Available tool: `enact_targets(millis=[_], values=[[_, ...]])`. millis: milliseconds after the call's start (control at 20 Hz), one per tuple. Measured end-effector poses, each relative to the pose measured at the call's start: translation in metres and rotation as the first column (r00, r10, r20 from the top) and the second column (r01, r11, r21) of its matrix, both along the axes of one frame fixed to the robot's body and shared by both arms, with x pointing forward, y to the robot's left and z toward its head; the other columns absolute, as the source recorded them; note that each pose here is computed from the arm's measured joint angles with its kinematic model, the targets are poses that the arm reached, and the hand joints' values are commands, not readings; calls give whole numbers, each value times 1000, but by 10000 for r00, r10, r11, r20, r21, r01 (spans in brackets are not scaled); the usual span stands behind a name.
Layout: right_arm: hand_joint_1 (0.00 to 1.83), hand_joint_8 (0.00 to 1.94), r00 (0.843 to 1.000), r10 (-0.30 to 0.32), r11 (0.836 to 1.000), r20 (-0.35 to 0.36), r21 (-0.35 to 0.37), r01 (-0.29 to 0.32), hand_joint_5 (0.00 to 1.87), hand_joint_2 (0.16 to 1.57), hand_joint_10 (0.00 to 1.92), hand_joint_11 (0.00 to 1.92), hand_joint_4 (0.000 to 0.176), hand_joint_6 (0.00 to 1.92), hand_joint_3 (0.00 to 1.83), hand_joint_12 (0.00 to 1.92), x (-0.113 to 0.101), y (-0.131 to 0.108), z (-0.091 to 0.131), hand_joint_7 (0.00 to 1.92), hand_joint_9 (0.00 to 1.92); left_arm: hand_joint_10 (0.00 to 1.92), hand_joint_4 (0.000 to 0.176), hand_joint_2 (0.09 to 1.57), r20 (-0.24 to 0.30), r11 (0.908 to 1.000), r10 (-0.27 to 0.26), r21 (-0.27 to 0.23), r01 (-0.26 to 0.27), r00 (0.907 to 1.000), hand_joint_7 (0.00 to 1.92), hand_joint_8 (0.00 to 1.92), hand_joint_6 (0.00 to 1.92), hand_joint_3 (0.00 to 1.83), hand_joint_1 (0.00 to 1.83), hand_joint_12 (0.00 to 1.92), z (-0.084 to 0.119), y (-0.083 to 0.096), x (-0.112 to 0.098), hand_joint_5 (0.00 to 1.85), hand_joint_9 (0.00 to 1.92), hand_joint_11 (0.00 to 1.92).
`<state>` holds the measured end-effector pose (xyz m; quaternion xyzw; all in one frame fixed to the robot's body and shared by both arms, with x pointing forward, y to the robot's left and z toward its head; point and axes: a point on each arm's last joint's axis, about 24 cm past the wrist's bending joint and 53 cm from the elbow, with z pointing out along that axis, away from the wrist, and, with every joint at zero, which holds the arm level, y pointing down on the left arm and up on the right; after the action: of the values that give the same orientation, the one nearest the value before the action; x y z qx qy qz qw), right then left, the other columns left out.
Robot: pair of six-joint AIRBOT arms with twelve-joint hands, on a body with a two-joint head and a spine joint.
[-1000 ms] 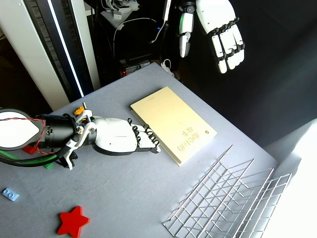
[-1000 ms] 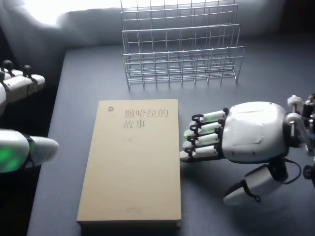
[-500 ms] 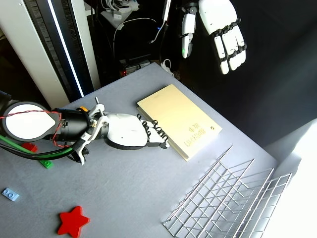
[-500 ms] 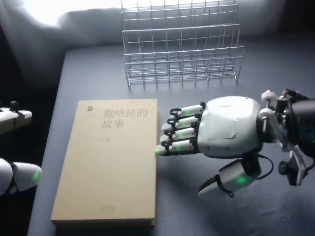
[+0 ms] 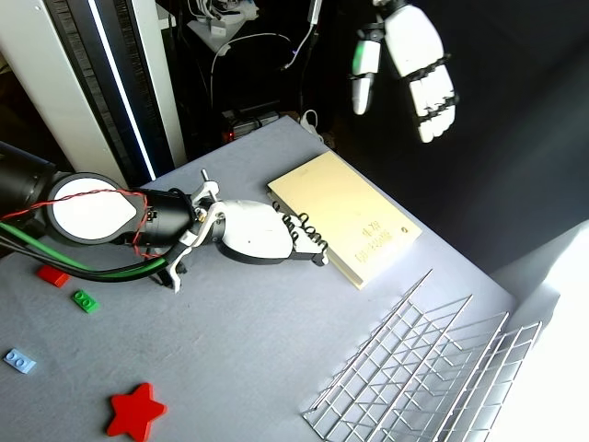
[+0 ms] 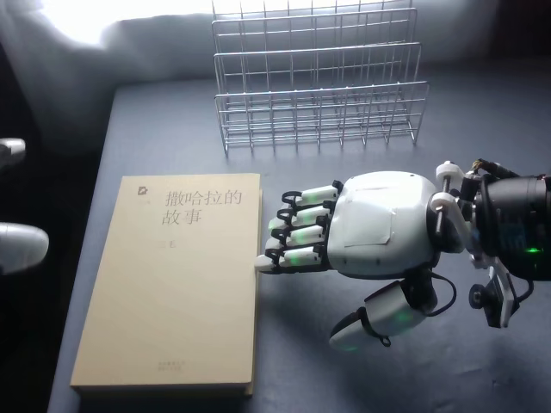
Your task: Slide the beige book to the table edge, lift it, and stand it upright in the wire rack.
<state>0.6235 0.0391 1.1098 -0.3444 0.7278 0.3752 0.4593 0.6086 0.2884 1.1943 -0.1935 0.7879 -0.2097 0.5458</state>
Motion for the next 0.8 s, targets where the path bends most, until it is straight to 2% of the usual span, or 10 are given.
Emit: enact_targets(millis=[50, 100, 200, 400, 500, 600, 650, 700, 750, 800], values=[[155, 15, 10000, 8, 10000, -5, 0, -8, 111, 1155, 11, 0, 13, 9, 0, 439, 0, 1, 0, 203, 148, 5, 63, 1150, 84, 9992, -127, -387, 130, 9999, 105, 1, 2, 0, 206, 392, 0, -1, 4, 66, 92, 0], [152, 3, 10000, 13, 10000, 7, 8, -13, 116, 1155, 5, 0, 12, 4, 0, 498, 0, 4, 0, 200, 151, 2, 69, 1149, 18, 9962, -207, -845, 208, 9998, 86, 1, 0, 0, 193, 328, -2, -1, 5, 50, 73, 0], [145, 2, 10000, -3, 10000, 40, 29, 3, 116, 1151, 2, 0, 17, 2, 0, 466, 0, 7, 2, 187, 149, 5, 69, 1153, -270, 9885, -187, -1505, 145, 9995, 62, 0, 0, 1, 187, 258, -10, 1, 6, 41, 52, 0], [132, 0, 10000, 22, 10000, 22, 48, -22, 122, 1153, 0, 0, 13, 1, 0, 437, -1, 14, 2, 170, 143, 1, 72, 1161, 76, 9861, -17, -1663, 30, 10000, 62, 1, 2, 2, 156, 275, -3, 7, 10, 24, 47, 0], [109, 0, 10000, 38, 10000, 7, 46, -38, 102, 1156, 1, 0, 16, 0, 1, 444, -2, 16, 2, 164, 146, 3, 71, 1159, 89, 9799, 112, -1993, -92, 9999, 75, 5, 1, 0, 166, 272, -7, 8, 13, 15, 55, 0], [140, 6, 10000, -15, 10000, -6, 1, 15, 113, 1150, 5, 0, 16, 5, 0, 500, -1, 17, 0, 187, 162, 5, 72, 1160, -392, 9612, 263, -2735, -361, 9989, 72, 1, 2, 0, 165, 277, -26, 5, 8, 17, 61, 0], [126, 3, 10000, -17, 10000, 4, 8, 17, 112, 1157, 8, 0, 18, 3, 1, 405, -1, 20, 1, 179, 149, 3, 77, 1159, -627, 9464, 519, -3155, -691, 9967, 56, 0, 1, 0, 159, 307, -36, 10, 4, 16, 62, 0], [152, 6, 10000, 5, 10000, -5, 23, -5, 139, 1147, 11, 0, 19, 9, 0, 470, -2, 22, 1, 199, 168, 1, 77, 1160, -753, 9345, 765, -3423, -978, 9942, 56, 0, 1, 0, 165, 275, -41, 15, 2, 16, 55, 0], [136, 1, 10000, 8, 10000, 7, 30, -8, 126, 1149, 6, 0, 19, 2, 0, 484, -2, 24, 2, 191, 163, 2, 76, 1161, -766, 9178, 1071, -3757, -1282, 9913, 51, 0, 0, 1, 161, 267, -43, 21, 1, 6, 56, 0], [133, 0, 10000, 3, 10000, -3, 28, -3, 126, 1152, 4, 0, 19, 1, 0, 473, -2, 24, 1, 189, 160, 2, 76, 1159, -686, 9114, 1201, -3879, -1374, 9904, 54, 2, 3, 0, 158, 266, -42, 25, 1, 11, 57, 0]])
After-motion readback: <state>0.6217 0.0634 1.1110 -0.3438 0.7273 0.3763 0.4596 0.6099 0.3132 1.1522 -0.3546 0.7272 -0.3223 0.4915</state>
